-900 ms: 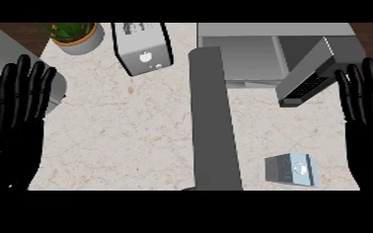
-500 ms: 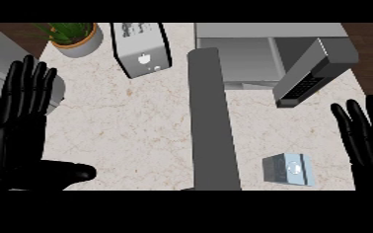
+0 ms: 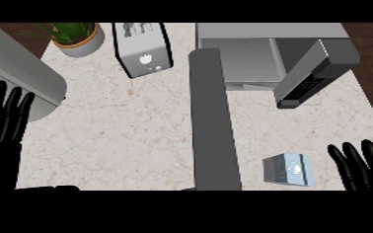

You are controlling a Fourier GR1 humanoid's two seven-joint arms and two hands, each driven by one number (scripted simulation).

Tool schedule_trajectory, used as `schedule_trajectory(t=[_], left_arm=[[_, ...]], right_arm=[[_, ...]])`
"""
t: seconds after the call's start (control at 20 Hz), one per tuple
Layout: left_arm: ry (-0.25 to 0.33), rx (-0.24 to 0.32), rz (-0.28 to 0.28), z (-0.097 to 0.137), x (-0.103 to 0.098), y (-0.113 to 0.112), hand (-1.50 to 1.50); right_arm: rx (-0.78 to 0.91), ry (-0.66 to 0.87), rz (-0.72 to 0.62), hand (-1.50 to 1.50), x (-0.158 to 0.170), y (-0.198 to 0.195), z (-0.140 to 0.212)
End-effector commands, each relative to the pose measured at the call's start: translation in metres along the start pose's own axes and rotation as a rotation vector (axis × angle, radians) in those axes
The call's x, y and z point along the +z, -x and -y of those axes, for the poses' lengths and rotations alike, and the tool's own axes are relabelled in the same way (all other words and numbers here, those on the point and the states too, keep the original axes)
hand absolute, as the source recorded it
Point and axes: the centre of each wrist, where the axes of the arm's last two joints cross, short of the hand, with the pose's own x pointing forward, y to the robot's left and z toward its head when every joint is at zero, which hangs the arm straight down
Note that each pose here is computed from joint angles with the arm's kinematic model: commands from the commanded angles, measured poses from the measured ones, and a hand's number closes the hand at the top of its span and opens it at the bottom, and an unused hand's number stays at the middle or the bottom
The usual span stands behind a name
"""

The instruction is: Pick up the milk, place it into the microwave and close the microwave

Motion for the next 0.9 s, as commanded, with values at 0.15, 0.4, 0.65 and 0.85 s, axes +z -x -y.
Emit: schedule_trajectory(t=[0.15, 0.4, 0.65, 0.85], left_arm=[[-0.005, 0.016, -0.013, -0.005, 0.023, -0.014, -1.50], [0.009, 0.028, -0.003, -0.010, 0.021, -0.009, -1.50], [0.007, 0.005, -0.003, -0.036, 0.034, -0.029, -1.50], [0.005, 0.025, -0.024, -0.032, 0.051, -0.025, -1.50]], right_arm=[[0.088, 0.066, -0.039, -1.50, 0.022, -0.011, 0.004], [0.072, 0.083, -0.093, -1.50, 0.031, 0.012, 0.007], [0.083, 0.087, -0.120, -1.50, 0.035, 0.053, 0.015], [0.073, 0.139, -0.133, -1.50, 0.036, 0.058, 0.020]])
